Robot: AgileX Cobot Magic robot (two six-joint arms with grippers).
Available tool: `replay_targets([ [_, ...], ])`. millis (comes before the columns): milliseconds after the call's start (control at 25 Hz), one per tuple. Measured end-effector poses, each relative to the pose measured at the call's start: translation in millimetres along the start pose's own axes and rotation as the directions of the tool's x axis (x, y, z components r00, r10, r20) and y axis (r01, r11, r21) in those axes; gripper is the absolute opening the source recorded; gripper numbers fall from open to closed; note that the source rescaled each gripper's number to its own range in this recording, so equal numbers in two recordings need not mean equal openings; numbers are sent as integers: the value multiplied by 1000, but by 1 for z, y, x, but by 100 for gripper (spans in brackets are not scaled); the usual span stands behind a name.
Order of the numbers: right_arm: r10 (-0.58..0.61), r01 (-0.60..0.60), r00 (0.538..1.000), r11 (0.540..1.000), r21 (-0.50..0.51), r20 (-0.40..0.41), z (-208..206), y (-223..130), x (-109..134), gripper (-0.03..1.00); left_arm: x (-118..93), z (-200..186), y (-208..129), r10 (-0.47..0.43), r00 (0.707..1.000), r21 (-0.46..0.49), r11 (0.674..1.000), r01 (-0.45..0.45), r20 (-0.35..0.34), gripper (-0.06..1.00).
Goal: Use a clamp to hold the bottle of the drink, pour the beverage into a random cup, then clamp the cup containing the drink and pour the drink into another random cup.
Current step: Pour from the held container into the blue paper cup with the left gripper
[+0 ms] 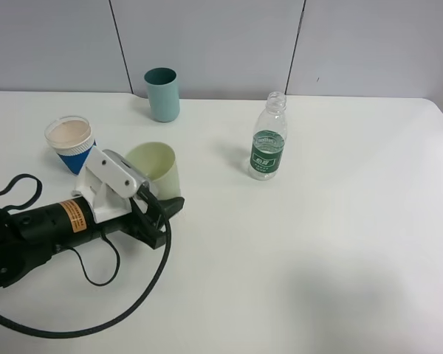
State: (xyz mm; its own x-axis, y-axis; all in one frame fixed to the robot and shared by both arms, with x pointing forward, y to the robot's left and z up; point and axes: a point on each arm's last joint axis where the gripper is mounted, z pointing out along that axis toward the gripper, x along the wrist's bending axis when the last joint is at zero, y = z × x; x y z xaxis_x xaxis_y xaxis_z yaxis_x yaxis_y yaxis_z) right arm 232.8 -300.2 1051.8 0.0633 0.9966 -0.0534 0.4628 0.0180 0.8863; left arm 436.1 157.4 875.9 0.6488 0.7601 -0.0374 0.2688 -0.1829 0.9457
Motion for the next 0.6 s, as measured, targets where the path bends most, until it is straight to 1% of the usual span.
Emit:
replay_targets([
  [120,0,0,1000,1000,0,0,0,0,0,100,4,-4,14,-42,998,-58,998,39,-49,2],
  [240,0,0,1000,1000,0,0,0,0,0,100,8,-9,23,-106,990,-74,992,99,-96,2],
  [320,0,0,1000,1000,0,0,0,0,0,100,10,-12,28,-156,981,-81,986,147,-117,2],
  [360,0,0,1000,1000,0,0,0,0,0,100,10,-14,30,-170,979,-82,983,161,-116,2],
  [480,0,0,1000,1000,0,0,0,0,0,100,13,-18,36,-213,966,-94,975,201,-145,2],
  [600,0,0,1000,1000,0,0,0,0,0,100,18,-23,39,-260,942,-95,965,245,-212,2],
])
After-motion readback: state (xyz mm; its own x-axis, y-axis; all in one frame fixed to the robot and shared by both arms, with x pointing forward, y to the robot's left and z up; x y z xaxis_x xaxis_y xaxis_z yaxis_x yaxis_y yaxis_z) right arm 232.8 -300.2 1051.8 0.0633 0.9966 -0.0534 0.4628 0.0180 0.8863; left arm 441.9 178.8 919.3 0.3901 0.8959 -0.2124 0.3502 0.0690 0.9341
